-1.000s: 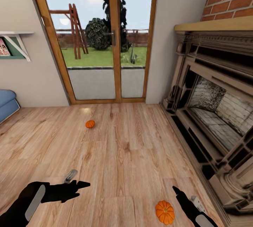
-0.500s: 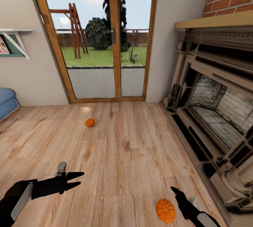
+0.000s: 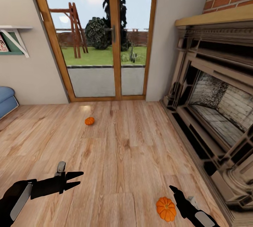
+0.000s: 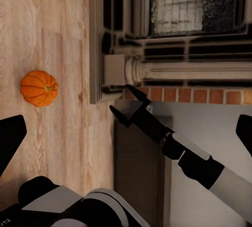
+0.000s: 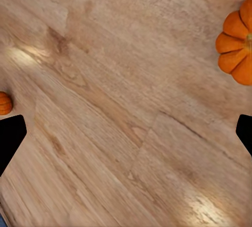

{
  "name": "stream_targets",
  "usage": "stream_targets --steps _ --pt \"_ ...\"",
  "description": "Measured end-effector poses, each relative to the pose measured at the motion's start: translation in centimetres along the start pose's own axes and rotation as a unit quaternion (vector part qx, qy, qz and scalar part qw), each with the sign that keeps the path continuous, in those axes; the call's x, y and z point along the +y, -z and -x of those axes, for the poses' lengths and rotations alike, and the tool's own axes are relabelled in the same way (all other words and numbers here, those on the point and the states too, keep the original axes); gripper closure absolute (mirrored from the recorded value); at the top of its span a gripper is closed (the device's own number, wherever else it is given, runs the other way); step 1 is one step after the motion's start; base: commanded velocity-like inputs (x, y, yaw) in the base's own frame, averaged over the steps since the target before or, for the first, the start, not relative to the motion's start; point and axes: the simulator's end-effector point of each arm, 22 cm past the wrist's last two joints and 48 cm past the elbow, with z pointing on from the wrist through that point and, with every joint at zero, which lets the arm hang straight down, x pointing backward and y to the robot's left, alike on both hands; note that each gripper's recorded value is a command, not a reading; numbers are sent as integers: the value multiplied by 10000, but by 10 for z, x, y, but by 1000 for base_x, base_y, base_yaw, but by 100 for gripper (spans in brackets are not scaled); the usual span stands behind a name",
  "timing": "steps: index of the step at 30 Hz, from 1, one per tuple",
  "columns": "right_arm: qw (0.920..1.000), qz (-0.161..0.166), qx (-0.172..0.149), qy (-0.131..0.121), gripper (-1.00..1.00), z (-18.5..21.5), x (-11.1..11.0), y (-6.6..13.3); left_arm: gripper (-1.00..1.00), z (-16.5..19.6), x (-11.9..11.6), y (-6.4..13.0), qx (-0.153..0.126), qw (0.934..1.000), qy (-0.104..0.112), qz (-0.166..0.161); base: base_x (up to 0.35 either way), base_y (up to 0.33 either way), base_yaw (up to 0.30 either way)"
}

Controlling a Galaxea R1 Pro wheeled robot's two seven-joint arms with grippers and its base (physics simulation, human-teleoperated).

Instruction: Place each of the two pumpkins and all three candles from the living room inside a cabinet in the living room (use any cabinet), then make sure every cabinet is closed, and position the cauldron so it is next to a table in the living room.

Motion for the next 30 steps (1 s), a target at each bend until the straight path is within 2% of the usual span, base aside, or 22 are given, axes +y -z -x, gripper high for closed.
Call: stream_targets --steps 4,8,12,27,30 --pt "10000 -72 9 -29 -100 -2 -10 -5 -100 -2 6 -2 -1 10000 1 -31 0 0 0" --pt "9988 -474 -10 -77 -100 -3 -35 -9 -100 -4 2 -3 9 9995 -8 -302 0 0 0" --pt "9979 -612 -65 -220 -100 -1 -49 -13 -100 -4 6 2 6 9993 -40 -374 0 0 0" --pt "9973 -653 -126 -306 -100 -4 -77 -32 -100 -18 34 -8 124 9992 -84 -375 0 0 0" --pt "9969 -635 -183 -427 -100 -2 -82 -36 -100 -20 40 -10 127 9992 -84 -374 0 0 0"
